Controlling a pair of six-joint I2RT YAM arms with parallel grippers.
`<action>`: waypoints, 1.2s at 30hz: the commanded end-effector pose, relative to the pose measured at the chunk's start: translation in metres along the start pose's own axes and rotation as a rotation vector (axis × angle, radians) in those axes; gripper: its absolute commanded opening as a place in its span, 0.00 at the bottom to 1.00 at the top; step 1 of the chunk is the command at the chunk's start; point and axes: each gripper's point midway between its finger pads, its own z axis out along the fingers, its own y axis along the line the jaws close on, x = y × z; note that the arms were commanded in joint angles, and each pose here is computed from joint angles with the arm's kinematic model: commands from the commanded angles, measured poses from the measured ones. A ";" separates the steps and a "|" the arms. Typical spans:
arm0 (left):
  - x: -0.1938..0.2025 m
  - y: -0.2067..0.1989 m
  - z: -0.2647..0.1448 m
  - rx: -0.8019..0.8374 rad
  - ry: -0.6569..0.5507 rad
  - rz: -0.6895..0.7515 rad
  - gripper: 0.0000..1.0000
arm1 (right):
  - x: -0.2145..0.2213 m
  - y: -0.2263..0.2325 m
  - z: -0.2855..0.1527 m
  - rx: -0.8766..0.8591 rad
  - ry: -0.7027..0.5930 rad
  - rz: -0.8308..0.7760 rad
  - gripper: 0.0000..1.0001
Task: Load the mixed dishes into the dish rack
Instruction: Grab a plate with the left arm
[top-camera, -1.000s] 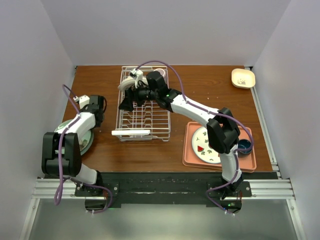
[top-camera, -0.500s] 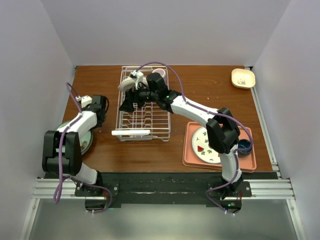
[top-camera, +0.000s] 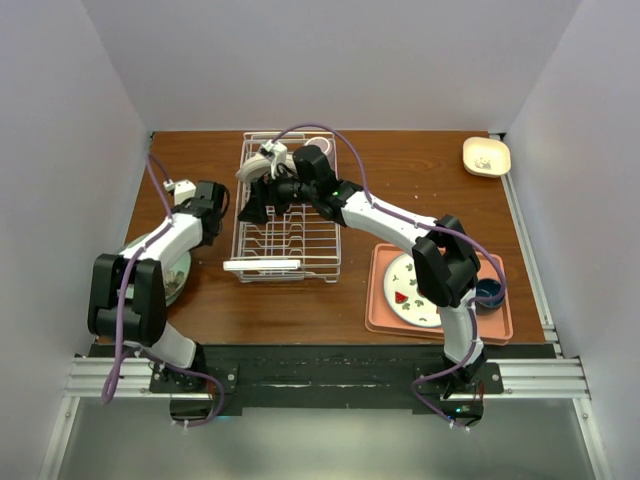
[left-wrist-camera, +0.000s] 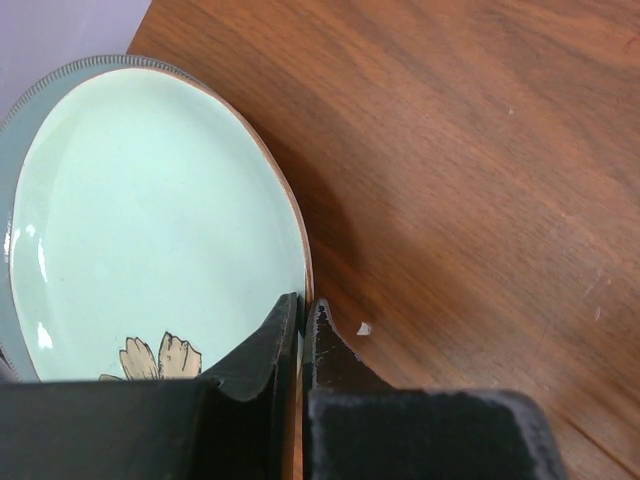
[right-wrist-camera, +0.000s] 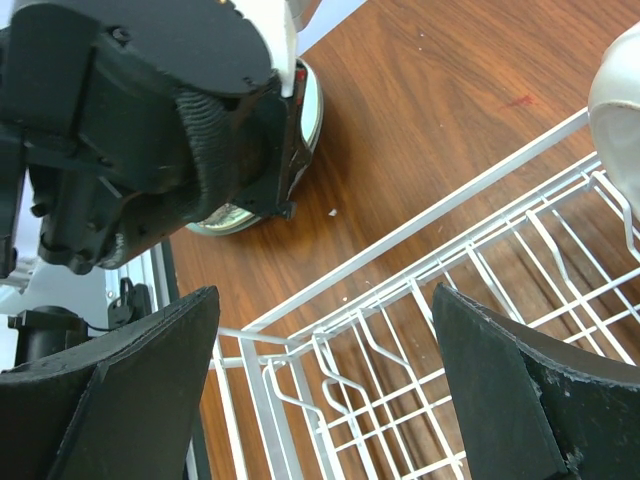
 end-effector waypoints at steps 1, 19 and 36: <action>-0.024 -0.022 0.001 0.051 -0.051 -0.054 0.00 | -0.026 0.015 -0.010 -0.023 -0.065 -0.030 0.91; -0.019 -0.017 0.005 0.012 -0.031 0.013 0.63 | -0.025 0.011 -0.007 -0.010 -0.064 -0.014 0.91; 0.006 0.001 0.019 -0.132 0.035 0.106 0.22 | -0.024 0.006 -0.008 0.017 -0.066 -0.002 0.90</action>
